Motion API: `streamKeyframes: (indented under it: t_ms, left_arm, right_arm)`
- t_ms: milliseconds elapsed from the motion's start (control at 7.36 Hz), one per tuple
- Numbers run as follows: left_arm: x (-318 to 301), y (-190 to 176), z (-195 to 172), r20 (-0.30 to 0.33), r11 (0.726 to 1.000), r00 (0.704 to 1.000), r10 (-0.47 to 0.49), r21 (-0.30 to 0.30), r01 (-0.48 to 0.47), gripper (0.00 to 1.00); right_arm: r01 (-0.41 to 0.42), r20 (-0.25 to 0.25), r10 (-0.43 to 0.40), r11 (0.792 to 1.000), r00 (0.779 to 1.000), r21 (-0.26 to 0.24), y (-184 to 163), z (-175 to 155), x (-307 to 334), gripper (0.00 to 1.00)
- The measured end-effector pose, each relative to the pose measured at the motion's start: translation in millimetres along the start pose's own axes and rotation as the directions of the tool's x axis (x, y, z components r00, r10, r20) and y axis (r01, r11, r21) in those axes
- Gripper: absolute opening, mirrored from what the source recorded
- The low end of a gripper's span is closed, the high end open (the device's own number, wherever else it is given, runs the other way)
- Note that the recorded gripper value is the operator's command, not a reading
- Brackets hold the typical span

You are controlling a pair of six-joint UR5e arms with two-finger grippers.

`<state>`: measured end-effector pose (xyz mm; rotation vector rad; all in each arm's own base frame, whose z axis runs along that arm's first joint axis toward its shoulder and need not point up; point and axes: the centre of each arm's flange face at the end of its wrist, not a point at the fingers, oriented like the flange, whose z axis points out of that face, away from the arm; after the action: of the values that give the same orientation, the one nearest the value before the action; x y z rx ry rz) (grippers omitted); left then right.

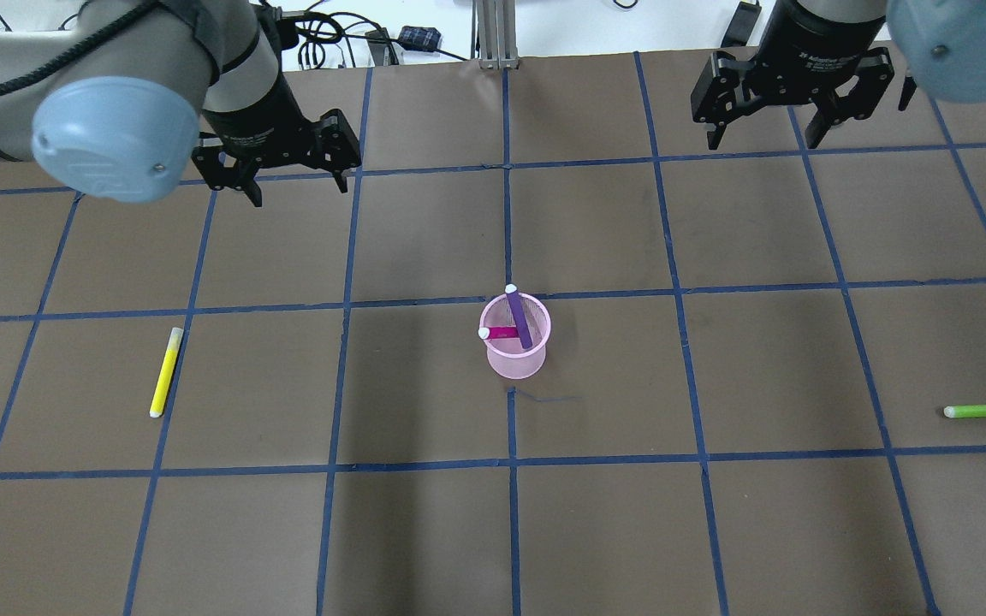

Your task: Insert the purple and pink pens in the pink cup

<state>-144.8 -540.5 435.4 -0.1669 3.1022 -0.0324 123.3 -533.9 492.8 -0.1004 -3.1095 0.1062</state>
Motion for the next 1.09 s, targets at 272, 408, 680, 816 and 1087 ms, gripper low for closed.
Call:
streamKeyframes:
  t_ms: [272, 408, 680, 816, 1087]
  left_arm:
    - [-44.6, 17.2, -15.2, 0.019, 0.995, 0.998, 0.063, -0.078, -0.061, 1.00]
    - [-52.3, 26.1, -22.3, 0.015, 0.993, 0.997, 0.075, -0.088, -0.073, 1.00]
    - [-56.9, 40.1, -31.0, 0.010, 0.993, 0.997, 0.081, -0.083, -0.080, 1.00]
    - [-58.3, 46.1, -30.2, 0.011, 0.994, 0.997, 0.076, -0.085, -0.075, 1.00]
    - [-57.3, 52.2, -23.9, 0.012, 0.995, 0.998, 0.065, -0.080, -0.064, 1.00]
  right_arm:
    - [0.001, -0.001, -0.001, 1.000, 1.000, -0.012, 5.7, 6.4, 0.1, 1.00]
    - [0.000, -0.004, 0.000, 1.000, 1.000, -0.016, 6.9, 7.5, 1.0, 1.00]
    - [-0.001, -0.012, 0.001, 1.000, 1.000, -0.024, 9.0, 7.5, 2.4, 1.00]
    - [-0.001, -0.012, 0.001, 1.000, 1.000, -0.025, 9.4, 7.9, 2.4, 1.00]
    - [-0.002, -0.010, 0.002, 1.000, 1.000, -0.025, 10.0, 7.6, 2.3, 1.00]
